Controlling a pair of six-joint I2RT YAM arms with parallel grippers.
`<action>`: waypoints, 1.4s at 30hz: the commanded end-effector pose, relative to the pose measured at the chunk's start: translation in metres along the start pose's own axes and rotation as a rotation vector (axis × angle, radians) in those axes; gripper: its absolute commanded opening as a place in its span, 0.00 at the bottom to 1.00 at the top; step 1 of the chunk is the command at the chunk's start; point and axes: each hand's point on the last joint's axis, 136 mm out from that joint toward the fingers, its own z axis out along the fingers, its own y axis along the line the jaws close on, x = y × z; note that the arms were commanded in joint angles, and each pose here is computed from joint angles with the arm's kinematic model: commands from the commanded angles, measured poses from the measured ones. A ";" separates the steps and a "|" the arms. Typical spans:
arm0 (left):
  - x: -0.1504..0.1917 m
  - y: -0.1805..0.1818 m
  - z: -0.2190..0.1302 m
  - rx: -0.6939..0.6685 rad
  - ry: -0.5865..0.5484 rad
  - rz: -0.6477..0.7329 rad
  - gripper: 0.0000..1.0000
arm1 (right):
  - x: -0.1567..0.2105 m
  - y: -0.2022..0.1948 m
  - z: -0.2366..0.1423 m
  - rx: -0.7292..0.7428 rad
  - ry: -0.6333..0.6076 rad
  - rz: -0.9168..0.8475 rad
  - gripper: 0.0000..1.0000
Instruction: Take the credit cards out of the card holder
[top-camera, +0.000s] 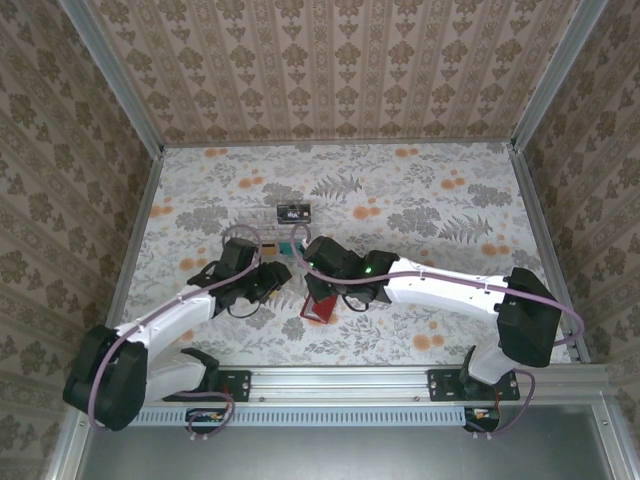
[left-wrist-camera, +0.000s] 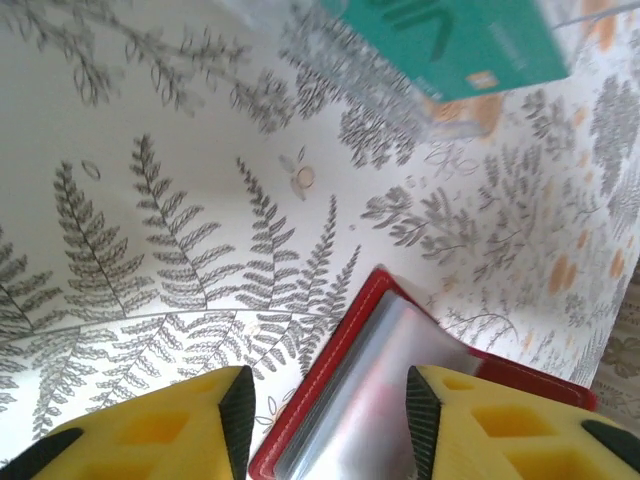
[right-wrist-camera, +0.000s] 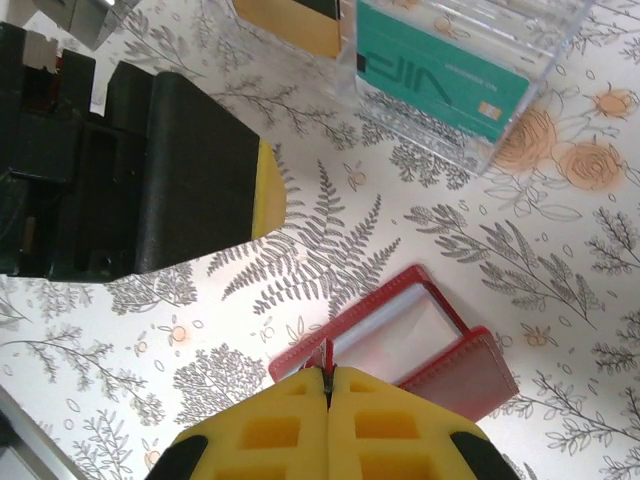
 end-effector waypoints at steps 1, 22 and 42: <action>-0.004 0.001 -0.010 -0.021 -0.020 0.024 0.50 | -0.007 -0.004 -0.004 -0.015 -0.015 0.010 0.00; -0.002 -0.014 -0.017 -0.001 -0.022 0.092 0.56 | 0.091 -0.146 -0.019 0.214 0.089 0.302 0.39; 0.034 -0.063 0.019 0.053 0.134 0.252 0.43 | 0.131 -0.164 0.010 0.350 0.270 0.368 0.23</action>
